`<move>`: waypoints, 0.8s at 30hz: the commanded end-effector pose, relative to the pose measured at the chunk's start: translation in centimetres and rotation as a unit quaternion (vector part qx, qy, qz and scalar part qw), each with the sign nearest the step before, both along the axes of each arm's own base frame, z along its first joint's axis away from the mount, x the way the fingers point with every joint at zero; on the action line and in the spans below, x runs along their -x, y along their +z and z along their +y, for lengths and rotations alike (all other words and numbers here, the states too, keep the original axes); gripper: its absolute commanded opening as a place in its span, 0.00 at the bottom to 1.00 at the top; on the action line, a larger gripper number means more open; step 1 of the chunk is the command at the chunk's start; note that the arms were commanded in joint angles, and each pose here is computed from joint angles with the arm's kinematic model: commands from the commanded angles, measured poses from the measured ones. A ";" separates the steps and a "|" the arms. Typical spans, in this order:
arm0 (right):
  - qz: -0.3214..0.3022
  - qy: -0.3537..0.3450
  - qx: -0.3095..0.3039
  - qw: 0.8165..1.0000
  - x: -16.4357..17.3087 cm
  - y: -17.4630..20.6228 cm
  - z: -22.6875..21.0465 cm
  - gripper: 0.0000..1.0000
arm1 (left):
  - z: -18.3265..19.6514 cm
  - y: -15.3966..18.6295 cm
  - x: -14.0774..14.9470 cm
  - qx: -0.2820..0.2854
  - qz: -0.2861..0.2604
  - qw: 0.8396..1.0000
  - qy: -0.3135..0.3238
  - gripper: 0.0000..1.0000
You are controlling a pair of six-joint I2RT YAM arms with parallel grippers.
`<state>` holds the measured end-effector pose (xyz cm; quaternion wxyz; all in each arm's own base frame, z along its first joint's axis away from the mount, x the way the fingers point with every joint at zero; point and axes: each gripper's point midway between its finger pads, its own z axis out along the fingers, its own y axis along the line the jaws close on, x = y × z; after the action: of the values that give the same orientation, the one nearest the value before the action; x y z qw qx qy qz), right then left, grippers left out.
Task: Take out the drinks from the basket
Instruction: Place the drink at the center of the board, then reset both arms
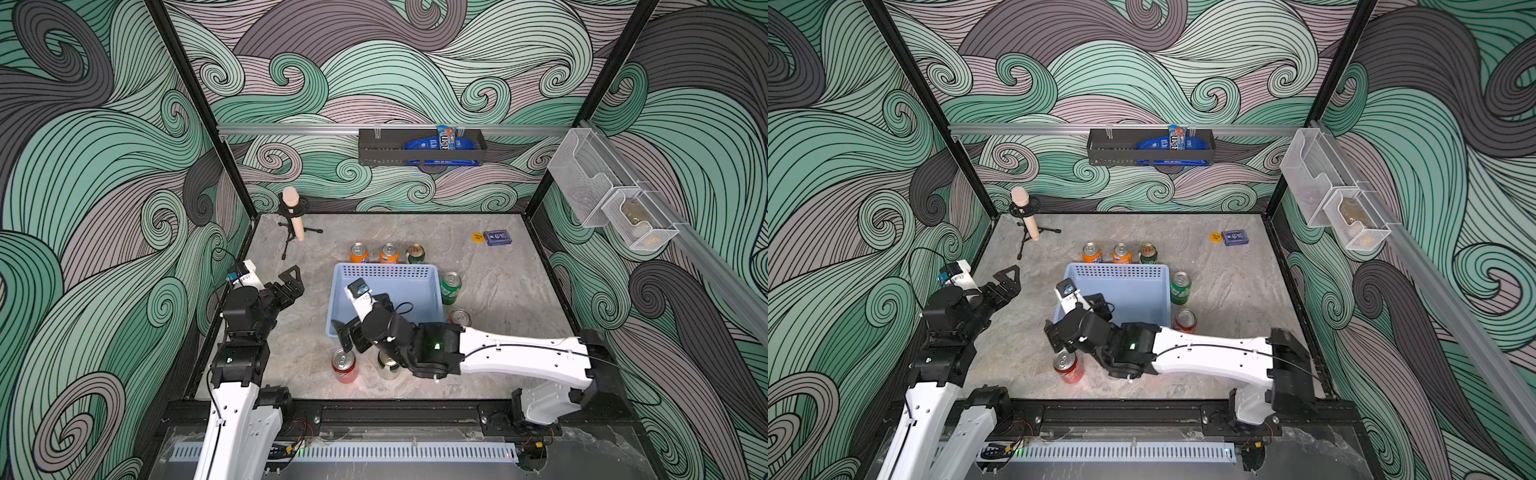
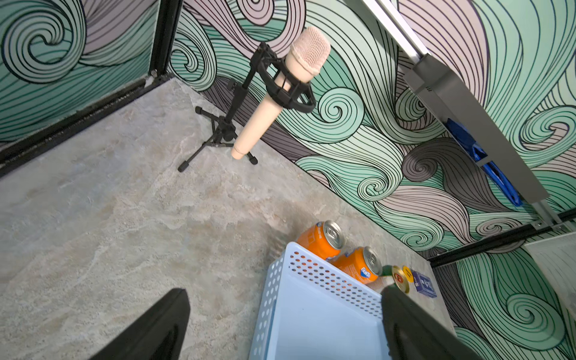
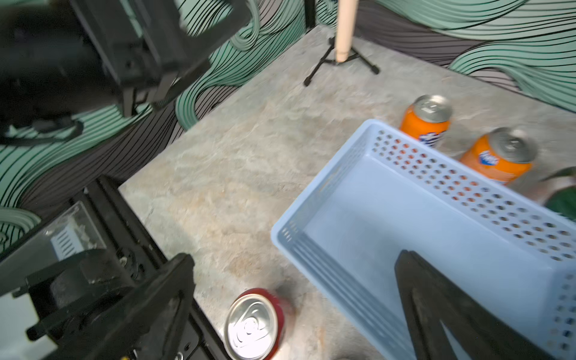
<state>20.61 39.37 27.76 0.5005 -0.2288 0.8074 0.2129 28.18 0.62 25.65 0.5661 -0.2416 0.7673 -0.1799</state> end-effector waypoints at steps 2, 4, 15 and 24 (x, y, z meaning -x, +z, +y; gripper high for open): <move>-0.040 -0.114 -0.006 0.993 -5.3 2.4 -9.4 1.00 | 2.0 1.8 -1.9 -0.041 -0.044 0.997 0.048 0.99; -0.049 -0.171 -0.004 0.984 -7.5 2.4 -14.4 1.00 | 3.2 1.5 -2.2 -0.054 -0.054 0.994 0.079 0.99; -0.068 -0.363 -0.002 0.929 -11.5 -3.6 -34.3 1.00 | 6.3 -3.2 -3.4 -0.103 -0.066 0.979 0.162 0.99; -0.117 -0.456 0.038 0.882 -11.7 -8.7 -41.4 1.00 | 7.4 -8.2 -4.0 -0.126 -0.034 0.973 0.191 0.99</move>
<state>31.56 -1.05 17.14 0.5696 0.1164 0.8089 -0.0877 32.18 7.38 16.42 0.6098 -0.3034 0.7322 0.0044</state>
